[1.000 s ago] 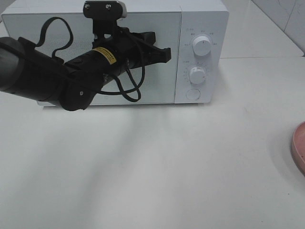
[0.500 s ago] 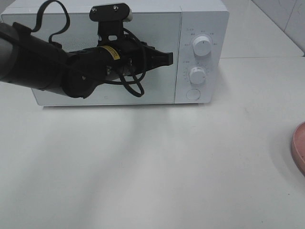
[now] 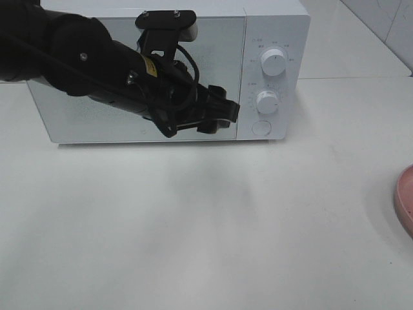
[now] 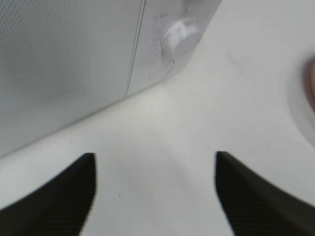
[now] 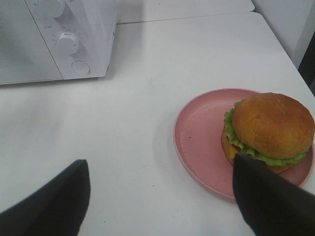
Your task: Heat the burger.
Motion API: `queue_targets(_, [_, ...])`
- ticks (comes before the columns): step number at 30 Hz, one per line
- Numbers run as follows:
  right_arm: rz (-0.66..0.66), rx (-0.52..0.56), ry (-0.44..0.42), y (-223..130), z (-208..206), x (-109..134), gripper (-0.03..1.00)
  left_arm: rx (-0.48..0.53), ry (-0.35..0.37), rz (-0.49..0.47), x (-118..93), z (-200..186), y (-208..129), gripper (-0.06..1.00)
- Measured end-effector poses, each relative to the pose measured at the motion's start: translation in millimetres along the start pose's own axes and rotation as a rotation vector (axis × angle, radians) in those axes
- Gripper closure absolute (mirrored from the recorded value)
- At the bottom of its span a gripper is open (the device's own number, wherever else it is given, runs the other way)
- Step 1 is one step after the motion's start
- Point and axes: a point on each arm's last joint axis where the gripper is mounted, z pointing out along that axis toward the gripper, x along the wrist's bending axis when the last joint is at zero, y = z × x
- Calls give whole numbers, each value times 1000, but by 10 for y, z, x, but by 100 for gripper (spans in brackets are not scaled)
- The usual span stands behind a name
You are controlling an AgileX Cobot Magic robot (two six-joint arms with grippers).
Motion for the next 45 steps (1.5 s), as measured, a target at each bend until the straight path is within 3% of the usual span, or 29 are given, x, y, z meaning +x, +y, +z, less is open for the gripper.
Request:
queue_targets(1, [0,0,0,0,0,0,20,0,0,0,0,0,0,24])
queue_targets(3, [0,0,0,0,0,0,20,113,6,-3,-4,-92,-71,2])
queue_targets(4, [0,0,0,0,0,0,20,113,6,-3,-4,-92,-71,2])
queue_targets(6, [0,0,0,0,0,0,20,235,13,-8,-3,-156,-163,-3])
queue_targets(7, [0,0,0,0,0,0,20,235,13,-8,-3,-156,-163,-3])
queue_targets(9, [0,0,0,0,0,0,20,363,22,-9,2,-213,-266,-4])
queue_targets(10, [0,0,0,0,0,0,20,363,22,-9,2,-213,-266,-4])
queue_targets(11, [0,0,0,0,0,0,20,460,29,-9,8,-249,-347,-4])
queue_targets(13, [0,0,0,0,0,0,20,499,32,-9,10,-269,-377,-4])
queue_targets(14, [0,0,0,0,0,0,20,590,40,1,17,-325,-444,-4])
queue_targets(18, [0,0,0,0,0,0,20,706,66,36,46,-489,-495,-4])
queue_targets(24, [0,0,0,0,0,0,20,710,97,37,146,-655,-434,-4])
queue_targets(31, [0,0,0,0,0,0,20,621,180,-111,651,-1112,-288,-4])
queue_targets(32, [0,0,0,0,0,0,20,611,204,-153,797,-1243,-339,-4])
queue_targets(38, [0,0,0,0,0,0,20,595,253,-241,1025,-1522,-533,-4])
queue_targets(40, [0,0,0,0,0,0,20,559,307,-315,1180,-1836,-747,-4])
queue_targets(45, [0,0,0,0,0,0,20,535,348,-329,1206,-2088,-957,-4])
